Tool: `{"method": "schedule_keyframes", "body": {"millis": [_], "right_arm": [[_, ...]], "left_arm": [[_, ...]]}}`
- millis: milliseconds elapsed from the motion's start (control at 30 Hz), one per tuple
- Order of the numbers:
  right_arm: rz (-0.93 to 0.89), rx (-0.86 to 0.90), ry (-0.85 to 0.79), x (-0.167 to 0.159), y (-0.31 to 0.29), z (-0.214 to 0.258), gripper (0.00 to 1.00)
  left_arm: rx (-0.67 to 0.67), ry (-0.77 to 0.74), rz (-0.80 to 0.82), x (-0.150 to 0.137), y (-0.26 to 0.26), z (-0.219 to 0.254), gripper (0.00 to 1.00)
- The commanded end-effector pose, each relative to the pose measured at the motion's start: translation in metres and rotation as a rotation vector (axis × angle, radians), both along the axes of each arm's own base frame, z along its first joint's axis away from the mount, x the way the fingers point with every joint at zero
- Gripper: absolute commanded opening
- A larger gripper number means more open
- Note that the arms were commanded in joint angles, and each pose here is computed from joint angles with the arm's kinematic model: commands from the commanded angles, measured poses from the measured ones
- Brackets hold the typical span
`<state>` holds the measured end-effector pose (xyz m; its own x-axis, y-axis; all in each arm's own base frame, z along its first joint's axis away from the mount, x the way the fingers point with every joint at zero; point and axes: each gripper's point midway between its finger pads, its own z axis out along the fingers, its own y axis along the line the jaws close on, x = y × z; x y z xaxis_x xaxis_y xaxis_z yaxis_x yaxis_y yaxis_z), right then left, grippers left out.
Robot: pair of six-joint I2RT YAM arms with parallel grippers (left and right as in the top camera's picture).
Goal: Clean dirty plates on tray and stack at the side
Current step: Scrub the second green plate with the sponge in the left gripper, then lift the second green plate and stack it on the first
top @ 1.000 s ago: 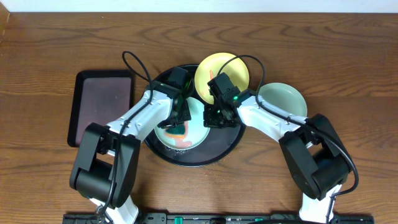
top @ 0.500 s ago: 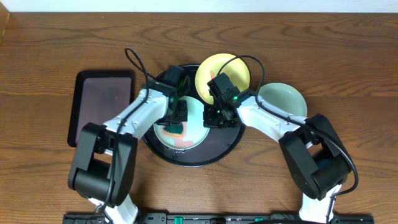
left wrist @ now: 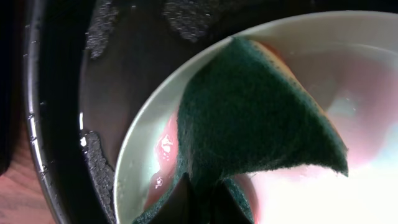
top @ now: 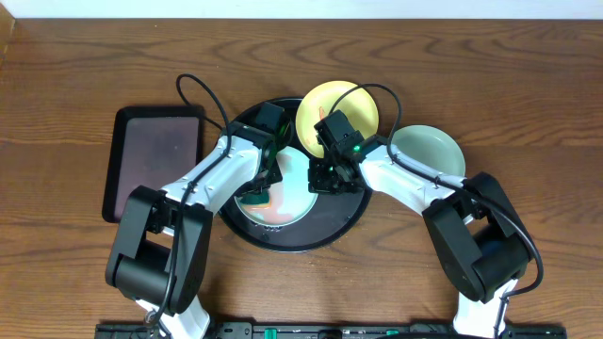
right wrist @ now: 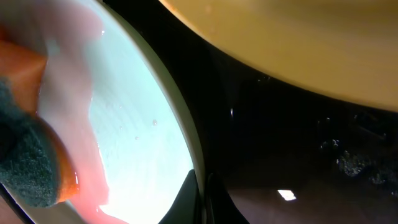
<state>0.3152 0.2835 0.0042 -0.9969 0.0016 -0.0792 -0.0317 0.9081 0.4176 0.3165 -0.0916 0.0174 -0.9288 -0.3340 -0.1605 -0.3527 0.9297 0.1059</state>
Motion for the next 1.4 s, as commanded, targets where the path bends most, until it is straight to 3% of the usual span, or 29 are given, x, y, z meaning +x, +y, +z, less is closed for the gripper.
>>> {"method": "schedule_keyframes", "body": {"millis": [0,167,267,367,533,633,900,1100,1367], "right_arm": [[0.000,-0.001,-0.003,0.003,0.001,0.000,0.01],[0.000,-0.001,-0.003,0.003,0.001,0.000,0.01],[0.000,-0.001,-0.003,0.003,0.001,0.000,0.01],[0.000,-0.001,-0.003,0.003,0.001,0.000,0.01],[0.000,-0.001,-0.003,0.003,0.001,0.000,0.01],[0.000,-0.001,-0.003,0.003,0.001,0.000,0.01],[0.000,-0.001,-0.004,0.003,0.001,0.000,0.01],[0.086,0.024,-0.065,0.008,0.007,0.018,0.01],[0.187,-0.114,-0.298,0.030,0.004,0.077,0.01]], "left_arm": [[0.023,0.052,-0.035,-0.008,0.010,-0.014,0.07],[-0.473,0.136,-0.531,-0.028,-0.078,-0.007,0.07],[-0.590,0.131,-0.627,-0.035,-0.096,0.002,0.07],[-0.514,0.111,-0.590,-0.026,-0.086,-0.004,0.07],[-0.097,0.034,-0.161,0.002,-0.014,-0.015,0.07],[0.032,-0.041,-0.075,0.015,0.009,-0.004,0.07],[0.074,-0.238,-0.084,0.047,0.020,0.082,0.07],[0.020,-0.275,-0.077,0.033,0.045,0.125,0.07],[0.030,-0.235,0.183,0.011,0.134,0.134,0.07]]}}
